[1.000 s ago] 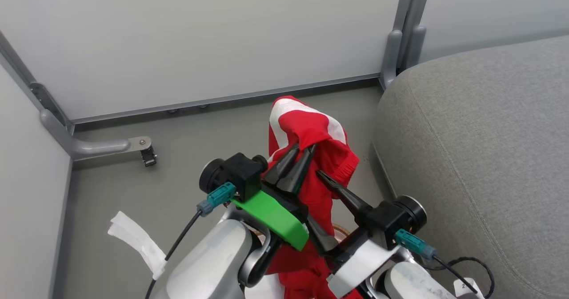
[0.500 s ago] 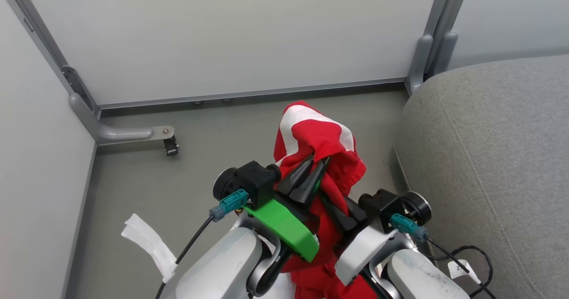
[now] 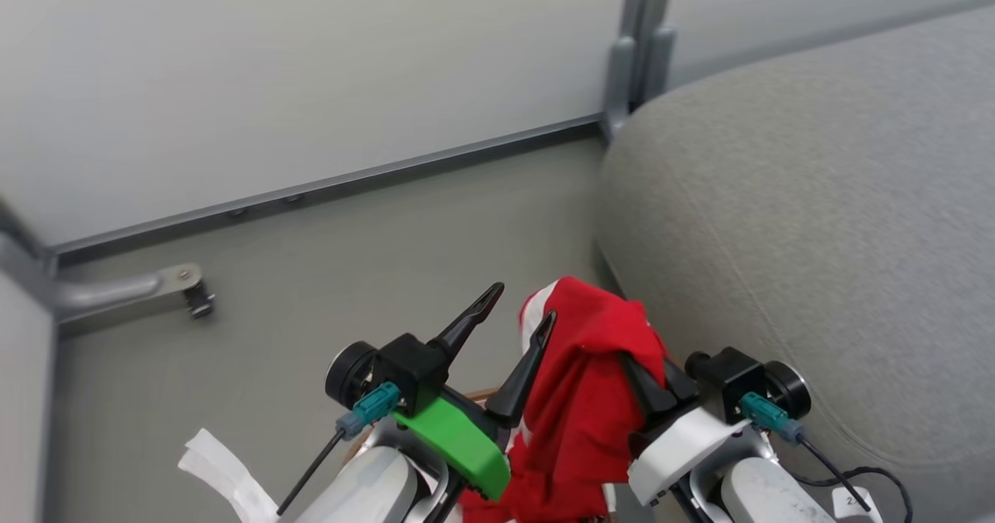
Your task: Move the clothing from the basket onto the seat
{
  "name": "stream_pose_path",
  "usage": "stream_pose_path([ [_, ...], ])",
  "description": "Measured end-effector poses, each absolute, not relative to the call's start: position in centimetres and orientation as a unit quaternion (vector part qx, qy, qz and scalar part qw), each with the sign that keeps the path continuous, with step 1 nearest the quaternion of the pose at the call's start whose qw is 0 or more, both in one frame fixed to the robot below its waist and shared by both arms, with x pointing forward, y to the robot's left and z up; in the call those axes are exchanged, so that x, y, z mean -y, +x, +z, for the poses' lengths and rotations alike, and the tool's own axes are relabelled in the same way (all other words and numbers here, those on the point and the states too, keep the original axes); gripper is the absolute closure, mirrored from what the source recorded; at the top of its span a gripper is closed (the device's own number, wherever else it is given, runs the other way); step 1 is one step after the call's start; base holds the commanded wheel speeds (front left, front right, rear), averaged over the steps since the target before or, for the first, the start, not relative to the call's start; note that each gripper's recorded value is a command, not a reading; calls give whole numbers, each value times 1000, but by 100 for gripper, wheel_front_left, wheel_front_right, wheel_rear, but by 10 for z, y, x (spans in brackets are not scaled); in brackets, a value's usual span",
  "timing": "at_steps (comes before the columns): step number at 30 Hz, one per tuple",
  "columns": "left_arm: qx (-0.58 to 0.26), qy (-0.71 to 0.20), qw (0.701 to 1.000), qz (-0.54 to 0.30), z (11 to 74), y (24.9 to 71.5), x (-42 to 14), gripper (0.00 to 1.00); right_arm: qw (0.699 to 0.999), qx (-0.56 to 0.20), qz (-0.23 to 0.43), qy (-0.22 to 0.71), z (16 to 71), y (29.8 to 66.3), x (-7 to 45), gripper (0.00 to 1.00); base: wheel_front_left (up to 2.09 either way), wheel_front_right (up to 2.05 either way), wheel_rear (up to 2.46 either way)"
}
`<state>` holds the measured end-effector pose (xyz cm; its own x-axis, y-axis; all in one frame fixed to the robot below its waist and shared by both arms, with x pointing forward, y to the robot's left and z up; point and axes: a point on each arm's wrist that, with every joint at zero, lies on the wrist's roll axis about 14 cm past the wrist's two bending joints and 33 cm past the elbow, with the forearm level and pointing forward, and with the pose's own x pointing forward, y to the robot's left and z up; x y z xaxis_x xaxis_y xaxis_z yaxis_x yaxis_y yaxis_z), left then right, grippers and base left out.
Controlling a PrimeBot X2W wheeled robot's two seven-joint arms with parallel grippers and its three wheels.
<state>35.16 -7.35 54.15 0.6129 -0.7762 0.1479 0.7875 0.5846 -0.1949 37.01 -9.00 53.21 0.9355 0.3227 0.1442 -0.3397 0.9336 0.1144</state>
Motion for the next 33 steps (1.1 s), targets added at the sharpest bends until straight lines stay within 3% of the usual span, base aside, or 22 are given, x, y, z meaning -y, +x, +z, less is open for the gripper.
stream_pose_path([
  [12, -4, -134, 816, -562, 531, 315, 156, 0, 997, 69, -26, 38, 531, 331, 215, 100, 0, 0, 0],
  [16, -19, -139, 801, -582, 521, 311, 167, 0, 996, 66, -59, 4, 534, 329, 245, 100, 0, 0, 0],
  [24, -58, -129, 791, -595, 483, 328, 162, 0, 980, 97, -110, -131, 594, 367, 327, 100, 0, 0, 0],
  [33, -81, -123, 804, -576, 443, 371, 130, 0, 958, 87, -129, -239, 638, 457, 376, 100, 0, 0, 0],
])
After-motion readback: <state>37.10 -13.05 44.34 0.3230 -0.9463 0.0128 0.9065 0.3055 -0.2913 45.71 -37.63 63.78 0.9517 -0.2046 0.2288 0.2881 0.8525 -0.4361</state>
